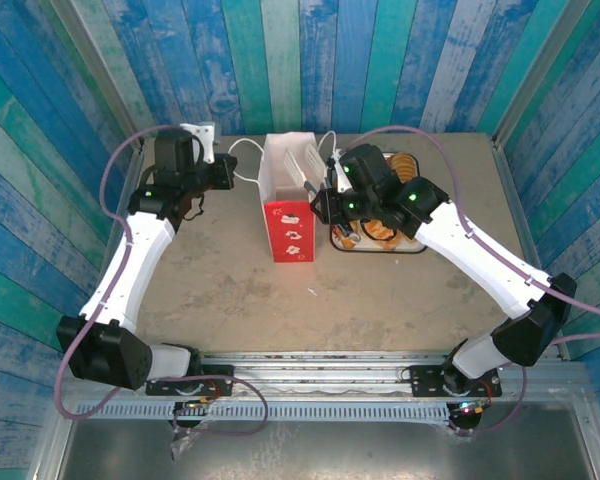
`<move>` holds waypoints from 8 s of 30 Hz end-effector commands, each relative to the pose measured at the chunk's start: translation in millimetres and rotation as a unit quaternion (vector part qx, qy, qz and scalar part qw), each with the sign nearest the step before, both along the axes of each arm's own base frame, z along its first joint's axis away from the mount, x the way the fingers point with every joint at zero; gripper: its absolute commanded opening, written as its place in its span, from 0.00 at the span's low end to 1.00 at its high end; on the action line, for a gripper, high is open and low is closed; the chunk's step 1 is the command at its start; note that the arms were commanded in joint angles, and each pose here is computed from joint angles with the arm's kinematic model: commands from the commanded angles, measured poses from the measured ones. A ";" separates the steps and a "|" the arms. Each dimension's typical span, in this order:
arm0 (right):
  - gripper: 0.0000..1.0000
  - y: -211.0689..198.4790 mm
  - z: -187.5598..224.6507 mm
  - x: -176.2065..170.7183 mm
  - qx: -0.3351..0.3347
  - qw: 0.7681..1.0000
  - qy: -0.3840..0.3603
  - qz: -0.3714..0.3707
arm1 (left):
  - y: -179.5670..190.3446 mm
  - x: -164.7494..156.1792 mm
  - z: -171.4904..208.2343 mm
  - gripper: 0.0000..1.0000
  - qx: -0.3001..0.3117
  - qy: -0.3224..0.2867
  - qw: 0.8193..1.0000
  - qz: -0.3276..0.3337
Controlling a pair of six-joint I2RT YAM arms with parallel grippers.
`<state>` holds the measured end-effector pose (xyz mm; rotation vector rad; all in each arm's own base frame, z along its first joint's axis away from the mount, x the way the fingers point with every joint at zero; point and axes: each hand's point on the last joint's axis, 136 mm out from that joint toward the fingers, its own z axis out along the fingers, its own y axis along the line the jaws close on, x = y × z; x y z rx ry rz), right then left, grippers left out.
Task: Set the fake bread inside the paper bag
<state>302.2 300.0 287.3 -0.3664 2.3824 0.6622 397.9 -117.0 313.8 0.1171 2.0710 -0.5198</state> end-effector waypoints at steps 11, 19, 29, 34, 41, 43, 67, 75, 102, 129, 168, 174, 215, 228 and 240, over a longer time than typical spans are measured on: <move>0.48 18.1 126.7 -2.8 0.146 0.981 -0.118 0.051 | -16.7 -13.9 46.8 0.29 -0.060 -0.053 0.996 -0.044; 0.48 10.5 185.4 -10.4 0.206 0.963 -0.162 0.068 | -2.1 -30.4 75.8 0.68 -0.026 -0.113 0.993 -0.024; 0.47 -38.6 226.8 -10.3 0.229 0.952 -0.203 0.022 | 29.2 -71.7 90.4 1.00 0.013 -0.190 0.981 0.034; 0.47 -82.2 218.6 -2.6 0.202 0.956 -0.208 -0.037 | 43.3 -93.8 83.7 0.94 0.008 -0.208 0.976 0.066; 0.47 -138.5 140.4 21.9 0.133 0.975 -0.132 -0.121 | 59.0 -117.7 64.2 0.94 -0.012 -0.223 0.969 0.105; 0.47 -149.3 108.7 26.5 0.108 0.980 -0.098 -0.136 | 61.4 -121.5 56.3 0.94 -0.014 -0.219 0.969 0.111; 0.46 -188.5 -106.8 41.5 -0.121 0.964 0.180 -0.152 | 69.1 -122.7 -35.2 0.94 -0.063 -0.141 0.976 0.154; 0.47 -184.8 -125.2 55.1 -0.142 0.959 0.196 -0.149 | 63.3 -117.0 -55.7 0.94 -0.089 -0.121 0.977 0.150; 0.52 -185.0 -159.3 79.7 -0.187 0.943 0.223 -0.161 | 65.2 -112.5 -60.7 0.94 -0.076 -0.118 0.978 0.155; 0.53 -172.9 -186.7 80.9 -0.188 0.939 0.249 -0.144 | 65.7 -111.9 -60.9 0.94 -0.072 -0.118 0.978 0.156; 0.06 -163.6 -4.6 70.2 -0.064 0.985 -0.026 -0.158 | 34.3 -83.3 50.5 0.94 -0.123 -0.132 0.980 0.087; 0.05 -142.0 59.7 50.4 0.002 0.985 -0.122 -0.125 | 7.8 -57.3 73.0 0.97 -0.116 -0.100 0.988 0.024; 0.04 27.2 48.0 3.2 0.064 0.992 -0.100 0.050 | -13.7 19.6 31.3 0.00 -0.039 -0.006 0.999 -0.021; 0.05 16.4 18.9 1.1 -0.012 0.996 -0.074 0.054 | -0.3 15.9 37.9 0.00 -0.021 -0.021 0.999 0.012; 0.06 2.6 13.9 -6.6 -0.049 0.995 -0.065 0.061 | 5.2 14.5 39.0 0.00 -0.013 -0.024 0.999 0.025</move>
